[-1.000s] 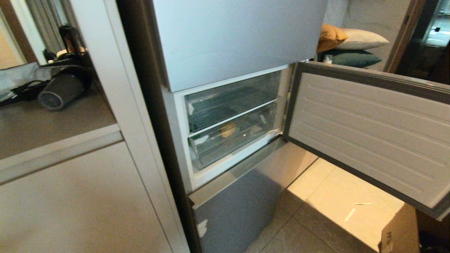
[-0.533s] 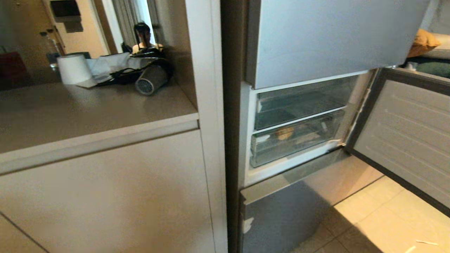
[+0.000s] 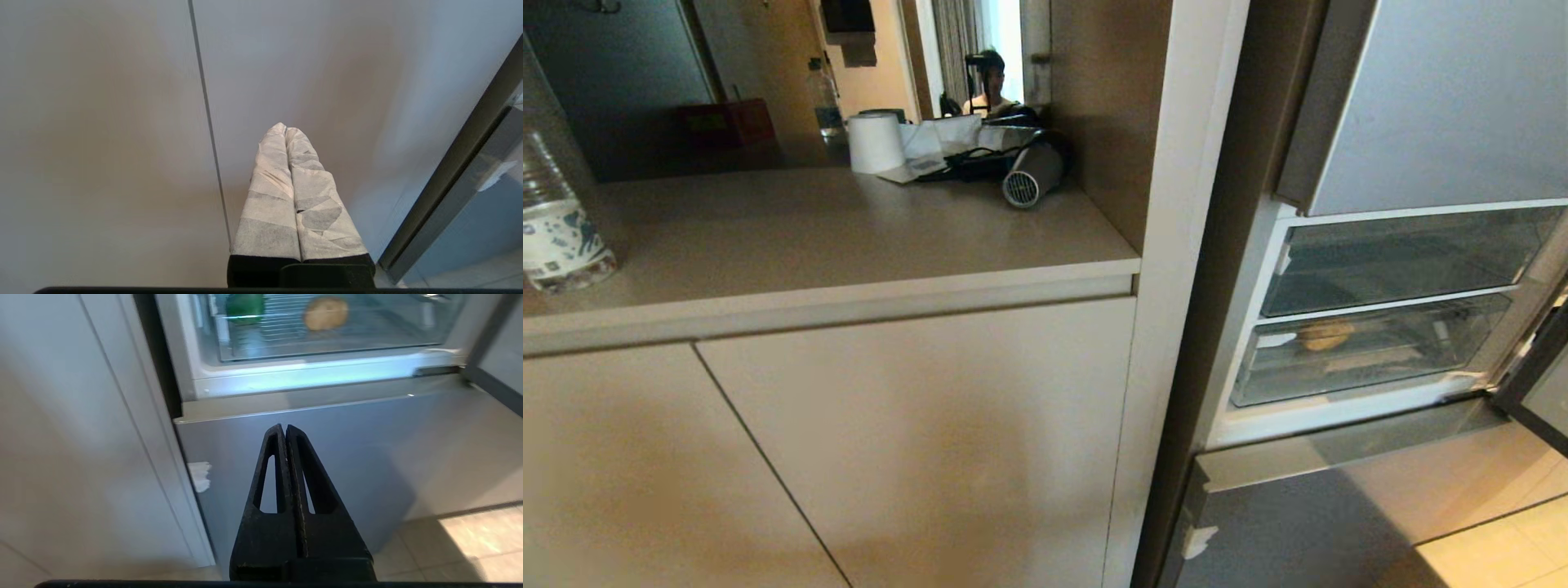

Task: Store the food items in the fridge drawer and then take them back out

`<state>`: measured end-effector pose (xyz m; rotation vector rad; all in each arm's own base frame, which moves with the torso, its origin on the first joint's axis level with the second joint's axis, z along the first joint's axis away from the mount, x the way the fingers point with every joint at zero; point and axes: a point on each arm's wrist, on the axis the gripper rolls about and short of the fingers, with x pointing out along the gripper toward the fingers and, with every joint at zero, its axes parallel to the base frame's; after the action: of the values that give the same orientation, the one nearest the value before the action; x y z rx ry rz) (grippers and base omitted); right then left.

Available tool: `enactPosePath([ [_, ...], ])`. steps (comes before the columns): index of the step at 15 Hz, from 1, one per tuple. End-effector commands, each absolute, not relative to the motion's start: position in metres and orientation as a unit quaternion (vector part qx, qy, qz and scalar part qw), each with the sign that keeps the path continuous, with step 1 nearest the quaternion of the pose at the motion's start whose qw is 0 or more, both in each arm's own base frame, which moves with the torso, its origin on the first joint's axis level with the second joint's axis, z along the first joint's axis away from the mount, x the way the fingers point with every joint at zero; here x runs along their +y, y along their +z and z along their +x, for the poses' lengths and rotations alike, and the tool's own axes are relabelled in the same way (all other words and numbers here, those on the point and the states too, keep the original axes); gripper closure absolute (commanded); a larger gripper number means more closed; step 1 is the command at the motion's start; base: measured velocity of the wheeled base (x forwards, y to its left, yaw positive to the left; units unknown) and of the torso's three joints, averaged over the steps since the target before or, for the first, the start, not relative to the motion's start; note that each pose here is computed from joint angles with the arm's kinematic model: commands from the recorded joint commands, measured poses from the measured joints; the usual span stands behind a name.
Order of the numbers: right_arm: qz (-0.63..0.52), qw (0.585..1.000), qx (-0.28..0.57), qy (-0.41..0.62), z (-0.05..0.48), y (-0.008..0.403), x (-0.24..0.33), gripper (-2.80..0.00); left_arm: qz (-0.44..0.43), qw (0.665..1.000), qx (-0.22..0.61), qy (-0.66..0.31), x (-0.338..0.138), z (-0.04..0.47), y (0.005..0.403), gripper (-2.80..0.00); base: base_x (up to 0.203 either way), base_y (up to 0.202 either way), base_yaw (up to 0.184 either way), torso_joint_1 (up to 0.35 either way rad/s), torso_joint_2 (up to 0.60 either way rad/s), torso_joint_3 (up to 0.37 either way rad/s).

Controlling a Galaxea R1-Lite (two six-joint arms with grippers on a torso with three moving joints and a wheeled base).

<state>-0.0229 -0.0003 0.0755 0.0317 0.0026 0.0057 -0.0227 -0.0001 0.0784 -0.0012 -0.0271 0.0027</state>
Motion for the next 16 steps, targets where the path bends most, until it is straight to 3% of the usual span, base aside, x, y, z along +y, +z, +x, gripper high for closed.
enactPosePath([
  [1, 0.016, 1.0, 0.002, 0.002, -0.0228, 0.0755, -0.0003, 0.0, -0.001, 1.0, -0.008, 0.002, -0.0001, -0.0219, 0.0755, 0.0, 0.0, 0.0, 0.0, 0.0, 0.0, 0.0],
  [8, 0.016, 1.0, 0.002, 0.003, -0.0228, 0.0755, -0.0003, 0.0, -0.001, 1.0, -0.008, 0.002, -0.0001, -0.0219, 0.0755, 0.0, 0.0, 0.0, 0.0, -0.006, 0.01, 0.008],
  [16, 0.017, 1.0, 0.002, 0.003, -0.0228, 0.0755, -0.0003, 0.0, -0.001, 1.0, -0.009, 0.002, -0.0001, -0.022, 0.0759, 0.0, 0.0, 0.0, 0.0, -0.177, 0.49, 0.301],
])
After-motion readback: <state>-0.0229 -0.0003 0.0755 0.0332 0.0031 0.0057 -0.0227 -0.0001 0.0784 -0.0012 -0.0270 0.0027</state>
